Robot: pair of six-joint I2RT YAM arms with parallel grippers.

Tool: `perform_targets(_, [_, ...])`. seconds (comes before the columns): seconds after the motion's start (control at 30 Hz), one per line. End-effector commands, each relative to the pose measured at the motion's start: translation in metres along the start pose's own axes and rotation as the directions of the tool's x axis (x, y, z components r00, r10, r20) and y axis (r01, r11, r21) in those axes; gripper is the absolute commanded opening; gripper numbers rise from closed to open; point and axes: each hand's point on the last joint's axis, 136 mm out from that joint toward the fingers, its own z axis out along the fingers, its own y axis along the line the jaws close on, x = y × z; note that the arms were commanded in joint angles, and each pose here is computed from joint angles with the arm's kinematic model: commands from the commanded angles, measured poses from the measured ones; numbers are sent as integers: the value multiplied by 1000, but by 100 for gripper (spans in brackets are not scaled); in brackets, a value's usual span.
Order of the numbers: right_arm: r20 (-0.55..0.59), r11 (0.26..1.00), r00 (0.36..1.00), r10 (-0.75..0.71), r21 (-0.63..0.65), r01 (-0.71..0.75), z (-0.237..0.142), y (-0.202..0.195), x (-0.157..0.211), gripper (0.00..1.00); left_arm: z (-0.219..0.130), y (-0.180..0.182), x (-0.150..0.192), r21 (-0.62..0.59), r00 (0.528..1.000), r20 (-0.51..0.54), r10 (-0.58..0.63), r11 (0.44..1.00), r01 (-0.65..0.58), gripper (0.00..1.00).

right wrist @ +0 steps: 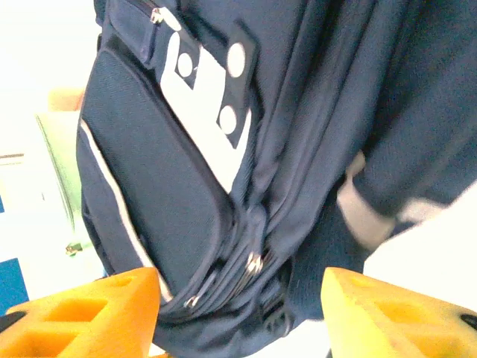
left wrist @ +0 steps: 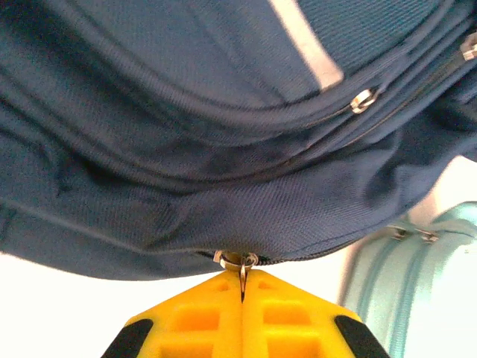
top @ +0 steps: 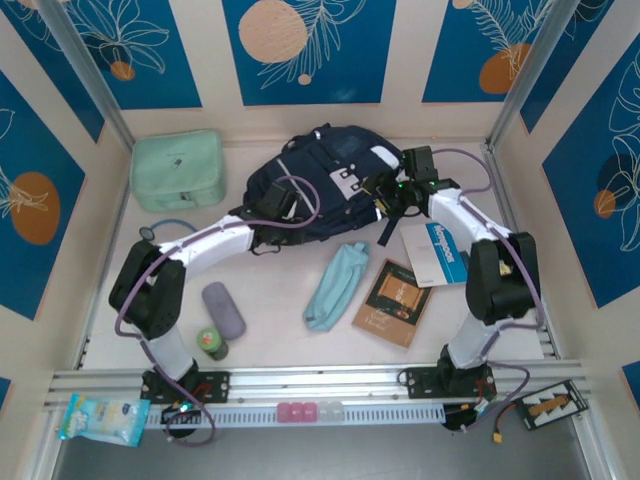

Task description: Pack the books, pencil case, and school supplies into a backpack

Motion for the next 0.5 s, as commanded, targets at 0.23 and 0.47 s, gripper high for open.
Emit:
perform_targets(0.23, [-110,980,978,179,-69,-187,2,18,62,65,4,-97,-33,262,997,10,71,962,-71,0])
perform_targets(0.47, [-81,923,923,376,-56,-380,20,-1,57,66,-1,-116,-57,293,996,57,73,952,-87,0])
